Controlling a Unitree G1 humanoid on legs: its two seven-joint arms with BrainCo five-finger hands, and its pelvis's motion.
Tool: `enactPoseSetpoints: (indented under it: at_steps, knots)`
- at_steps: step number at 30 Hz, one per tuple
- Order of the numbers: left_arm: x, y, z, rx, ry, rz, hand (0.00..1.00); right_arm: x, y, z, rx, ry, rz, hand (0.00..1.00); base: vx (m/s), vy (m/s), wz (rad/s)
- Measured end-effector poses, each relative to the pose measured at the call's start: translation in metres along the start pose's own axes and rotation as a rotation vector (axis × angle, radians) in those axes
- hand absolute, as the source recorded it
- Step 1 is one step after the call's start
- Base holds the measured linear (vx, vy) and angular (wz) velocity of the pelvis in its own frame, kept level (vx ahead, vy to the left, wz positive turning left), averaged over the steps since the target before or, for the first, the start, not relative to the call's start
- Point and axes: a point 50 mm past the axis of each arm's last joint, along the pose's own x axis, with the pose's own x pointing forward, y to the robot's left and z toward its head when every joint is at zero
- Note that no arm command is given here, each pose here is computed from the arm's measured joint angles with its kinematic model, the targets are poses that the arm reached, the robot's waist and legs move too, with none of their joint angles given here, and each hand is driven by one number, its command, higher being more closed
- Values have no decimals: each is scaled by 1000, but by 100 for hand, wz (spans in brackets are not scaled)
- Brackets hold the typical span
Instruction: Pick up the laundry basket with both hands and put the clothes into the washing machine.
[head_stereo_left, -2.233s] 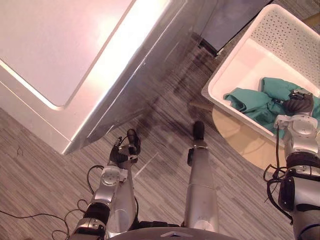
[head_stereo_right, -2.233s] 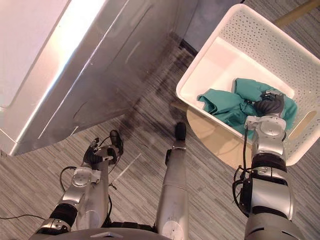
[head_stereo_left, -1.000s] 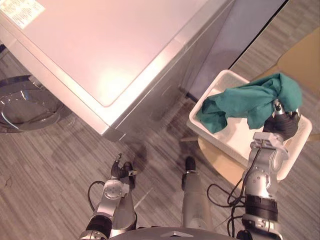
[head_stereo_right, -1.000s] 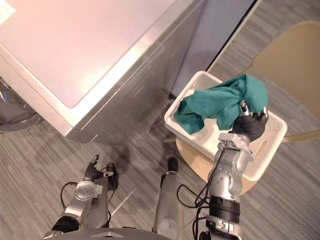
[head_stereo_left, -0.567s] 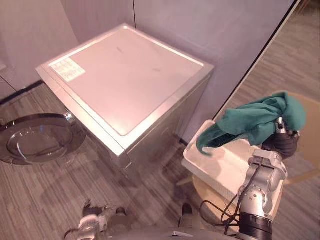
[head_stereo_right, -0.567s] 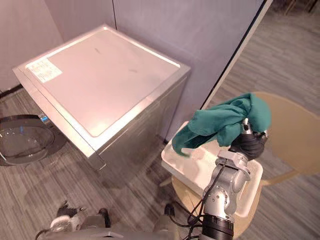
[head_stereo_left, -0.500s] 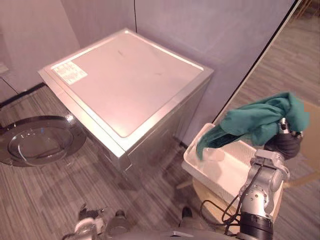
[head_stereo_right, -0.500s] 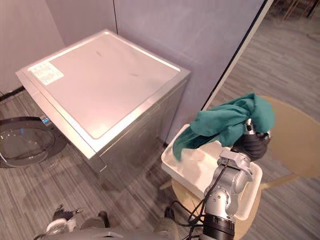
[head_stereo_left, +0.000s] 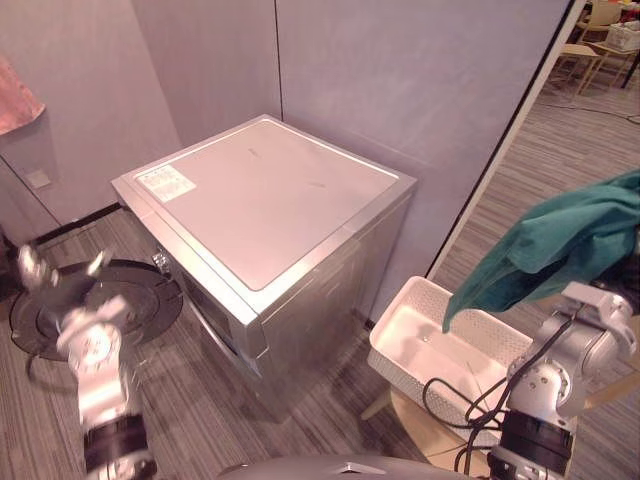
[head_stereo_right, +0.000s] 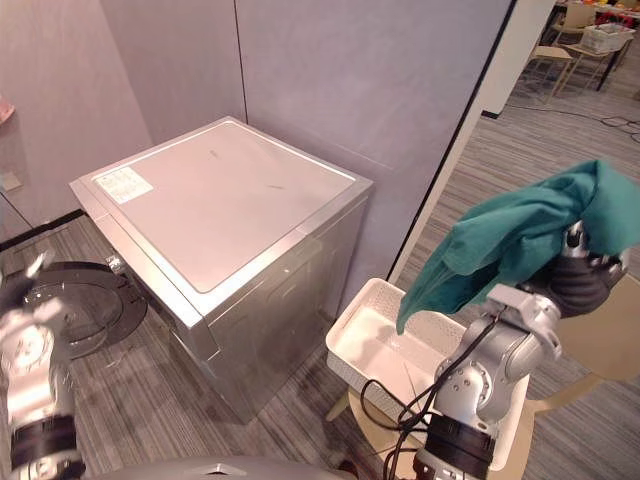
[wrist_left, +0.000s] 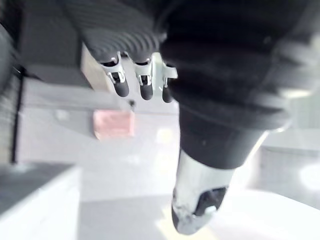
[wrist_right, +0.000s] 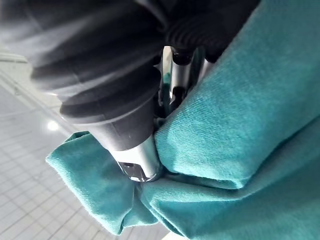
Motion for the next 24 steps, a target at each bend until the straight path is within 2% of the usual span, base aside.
enactPoseSetpoints:
  at_steps: [2,3,5,12,16,20,24]
  knots:
    - [6,-52,26,-14,-120,-190,0,6,14,-3,23,0,53,100,-59,7,-21]
    - [6,-65,32,-24,-142,-241,0,7,16,-3,28,0,60,100,-54,6,-17]
    - [-2,-114,51,-52,-204,-445,0,6,26,-10,55,23,93,100,-47,1,-20]
    - [-61,-216,85,-138,-280,-921,0,-2,46,-27,97,107,165,100,-24,-2,-17]
    - [-112,-255,84,-140,-243,-1148,0,-10,61,-29,147,131,209,100,-11,-6,-13]
    - [-147,-277,77,-116,-187,-1286,0,-20,71,-35,191,172,237,100,-26,-3,-7]
    - [-164,-291,82,-107,-176,-1344,0,-30,72,-43,212,215,221,100,-19,-7,-11]
